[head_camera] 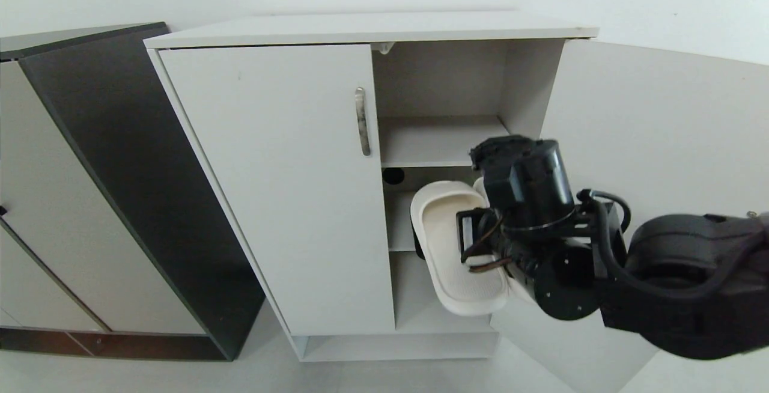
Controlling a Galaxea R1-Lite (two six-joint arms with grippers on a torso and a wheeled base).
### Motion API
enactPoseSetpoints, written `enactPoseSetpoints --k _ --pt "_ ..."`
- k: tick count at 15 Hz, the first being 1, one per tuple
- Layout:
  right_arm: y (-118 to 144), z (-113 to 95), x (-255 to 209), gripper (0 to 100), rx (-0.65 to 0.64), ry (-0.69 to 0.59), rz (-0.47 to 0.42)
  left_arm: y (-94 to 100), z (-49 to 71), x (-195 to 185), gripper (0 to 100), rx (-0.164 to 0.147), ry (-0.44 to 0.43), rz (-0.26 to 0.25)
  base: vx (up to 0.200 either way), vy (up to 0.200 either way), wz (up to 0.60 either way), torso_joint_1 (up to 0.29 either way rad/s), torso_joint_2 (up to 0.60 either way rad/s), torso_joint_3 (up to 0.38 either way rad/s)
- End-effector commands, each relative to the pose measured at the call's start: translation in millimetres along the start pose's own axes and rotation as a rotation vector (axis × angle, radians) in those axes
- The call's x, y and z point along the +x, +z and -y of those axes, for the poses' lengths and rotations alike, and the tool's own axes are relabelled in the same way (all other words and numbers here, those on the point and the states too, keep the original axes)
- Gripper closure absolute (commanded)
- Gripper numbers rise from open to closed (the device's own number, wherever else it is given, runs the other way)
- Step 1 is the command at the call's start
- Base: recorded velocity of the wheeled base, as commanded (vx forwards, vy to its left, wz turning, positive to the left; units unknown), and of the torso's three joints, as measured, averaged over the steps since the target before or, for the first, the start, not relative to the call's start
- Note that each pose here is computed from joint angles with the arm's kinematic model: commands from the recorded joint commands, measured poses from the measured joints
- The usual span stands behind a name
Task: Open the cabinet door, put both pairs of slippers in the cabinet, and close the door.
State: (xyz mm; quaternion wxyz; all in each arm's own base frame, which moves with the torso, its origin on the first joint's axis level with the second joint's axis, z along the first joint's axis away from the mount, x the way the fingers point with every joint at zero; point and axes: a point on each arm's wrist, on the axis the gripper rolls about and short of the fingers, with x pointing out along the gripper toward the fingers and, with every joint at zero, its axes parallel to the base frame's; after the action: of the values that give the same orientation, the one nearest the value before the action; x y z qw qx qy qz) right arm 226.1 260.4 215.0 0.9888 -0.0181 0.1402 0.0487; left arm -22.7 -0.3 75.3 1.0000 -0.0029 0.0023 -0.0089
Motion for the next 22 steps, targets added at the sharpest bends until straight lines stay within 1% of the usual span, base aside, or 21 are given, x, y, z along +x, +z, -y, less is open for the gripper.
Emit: enactPoseSetpoints --k 1,3,6,17,18,19,22 --pt "29.7 -3.7 -8.7 100 0.066 0.002 0.065 -0.1 0.0 0.0 100 0.000 -0.001 0.000 0.000 0.000 0.00 0.000 0.00 0.000" --pt "32.5 -5.0 -8.2 100 0.073 0.004 0.074 -0.1 0.0 0.0 100 0.000 -0.001 0.000 0.000 0.000 0.00 0.000 0.00 0.000" --pt "26.0 -9.6 -1.2 100 0.064 0.000 0.062 -0.1 0.0 0.0 100 0.000 -0.001 0.000 0.000 0.000 0.00 0.000 0.00 0.000" --pt "17.6 -6.1 21.8 100 0.062 -0.046 0.046 -0.1 0.0 0.0 100 0.000 -0.001 0.000 0.200 0.000 0.00 0.004 0.00 0.003" --pt "17.9 -6.3 23.6 100 0.072 -0.046 0.057 -0.1 0.0 0.0 100 0.000 -0.001 0.000 0.200 0.000 0.00 0.002 0.00 0.012" --pt "18.9 -7.2 24.4 100 0.083 -0.043 0.071 -0.1 0.0 0.0 100 -0.002 0.001 0.000 0.000 0.000 0.00 0.000 0.00 0.000" --pt "15.3 -9.8 29.0 100 0.076 -0.045 0.068 -0.1 0.0 0.0 100 -0.003 -0.001 0.000 0.000 0.000 0.00 0.000 0.00 0.000"
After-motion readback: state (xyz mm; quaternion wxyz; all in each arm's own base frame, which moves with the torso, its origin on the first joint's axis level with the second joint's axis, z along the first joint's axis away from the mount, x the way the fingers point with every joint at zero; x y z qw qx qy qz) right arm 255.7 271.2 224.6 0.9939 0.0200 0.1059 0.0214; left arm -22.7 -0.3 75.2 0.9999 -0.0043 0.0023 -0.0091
